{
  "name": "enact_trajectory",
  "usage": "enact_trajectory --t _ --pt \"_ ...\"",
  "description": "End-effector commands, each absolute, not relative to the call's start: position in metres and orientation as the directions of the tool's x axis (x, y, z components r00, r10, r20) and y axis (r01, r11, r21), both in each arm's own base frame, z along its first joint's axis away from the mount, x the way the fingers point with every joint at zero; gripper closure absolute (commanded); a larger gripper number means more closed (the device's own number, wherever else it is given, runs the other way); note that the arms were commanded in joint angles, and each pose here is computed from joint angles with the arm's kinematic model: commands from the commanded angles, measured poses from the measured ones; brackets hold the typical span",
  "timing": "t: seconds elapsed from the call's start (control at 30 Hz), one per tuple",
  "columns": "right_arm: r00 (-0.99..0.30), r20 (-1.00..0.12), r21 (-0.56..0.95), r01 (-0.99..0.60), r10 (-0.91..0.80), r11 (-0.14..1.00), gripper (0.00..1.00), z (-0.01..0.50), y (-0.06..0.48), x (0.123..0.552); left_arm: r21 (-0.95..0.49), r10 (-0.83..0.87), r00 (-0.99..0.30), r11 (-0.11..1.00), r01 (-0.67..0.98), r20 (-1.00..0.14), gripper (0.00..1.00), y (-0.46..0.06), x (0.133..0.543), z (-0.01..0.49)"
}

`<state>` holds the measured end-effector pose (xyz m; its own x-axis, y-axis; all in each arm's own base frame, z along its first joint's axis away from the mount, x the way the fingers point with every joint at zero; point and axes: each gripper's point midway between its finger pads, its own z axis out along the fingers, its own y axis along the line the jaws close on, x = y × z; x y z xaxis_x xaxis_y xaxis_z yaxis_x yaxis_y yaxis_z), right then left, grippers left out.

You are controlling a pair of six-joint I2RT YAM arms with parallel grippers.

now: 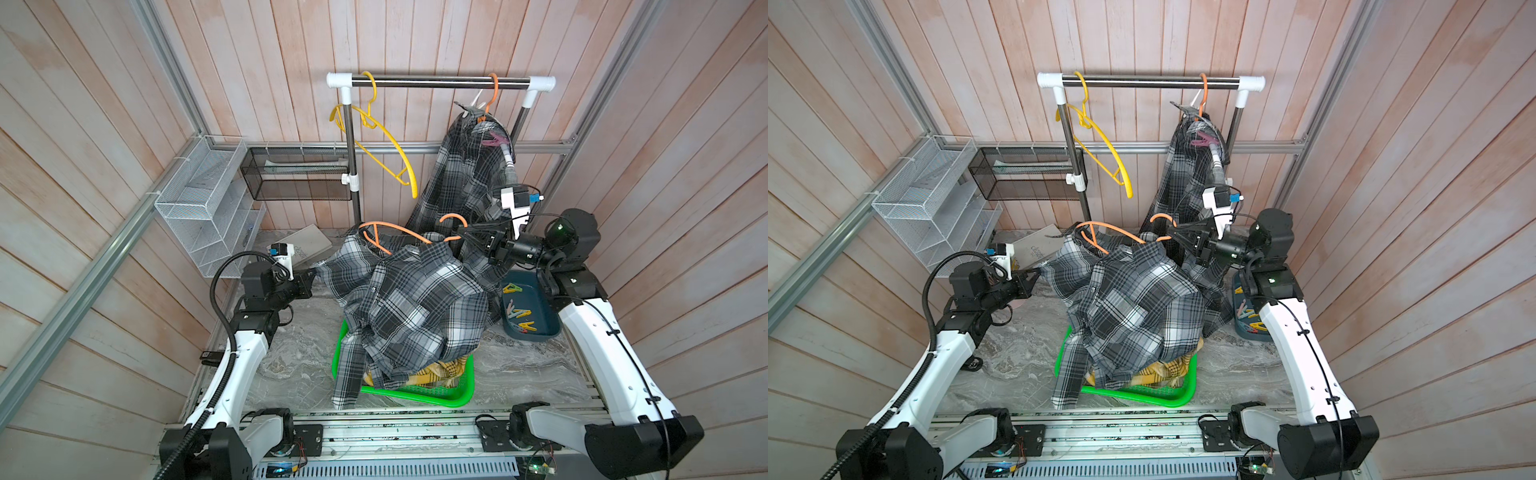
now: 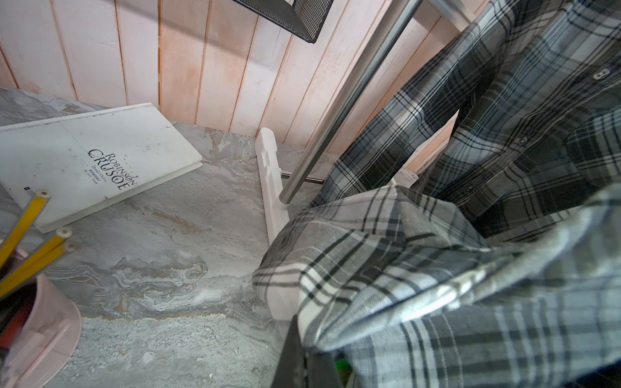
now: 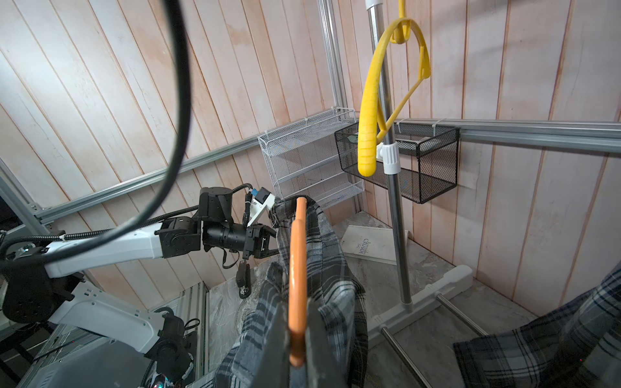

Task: Remove the clothespins securing long-sleeve shirts to the hanger
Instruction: Remove the long-sleeve shirt from the hanger.

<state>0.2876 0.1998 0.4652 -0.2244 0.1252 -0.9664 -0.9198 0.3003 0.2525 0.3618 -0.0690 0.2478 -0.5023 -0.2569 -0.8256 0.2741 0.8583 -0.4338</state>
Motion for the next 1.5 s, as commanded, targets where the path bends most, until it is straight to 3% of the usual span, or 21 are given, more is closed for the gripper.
enact_trajectory --t 0.0,0.9,1.17,1.47 --pt "-0.048 -0.986 0.101 -0.935 0.161 0.339 1.00 0.508 0.183 0.270 -0.408 -0.297 -0.559 0.909 0.082 -0.774 1.00 -0.031 0.356 0.208" --pt "-0.034 -0.979 0.108 -0.923 0.201 0.370 1.00 0.511 0.159 0.267 -0.508 -0.385 -0.550 0.857 0.086 -0.742 1.00 -0.026 0.344 0.211" --pt "-0.060 -0.974 0.129 -0.940 0.219 0.315 1.00 0.507 0.177 0.270 -0.418 -0.198 -0.520 0.839 0.349 -0.831 1.00 -0.109 0.328 0.258" --pt "-0.133 -0.979 0.178 -0.930 0.155 0.321 1.00 0.469 0.230 0.295 -0.367 -0.018 -0.537 0.750 0.550 -0.843 1.00 -0.220 0.294 0.260"
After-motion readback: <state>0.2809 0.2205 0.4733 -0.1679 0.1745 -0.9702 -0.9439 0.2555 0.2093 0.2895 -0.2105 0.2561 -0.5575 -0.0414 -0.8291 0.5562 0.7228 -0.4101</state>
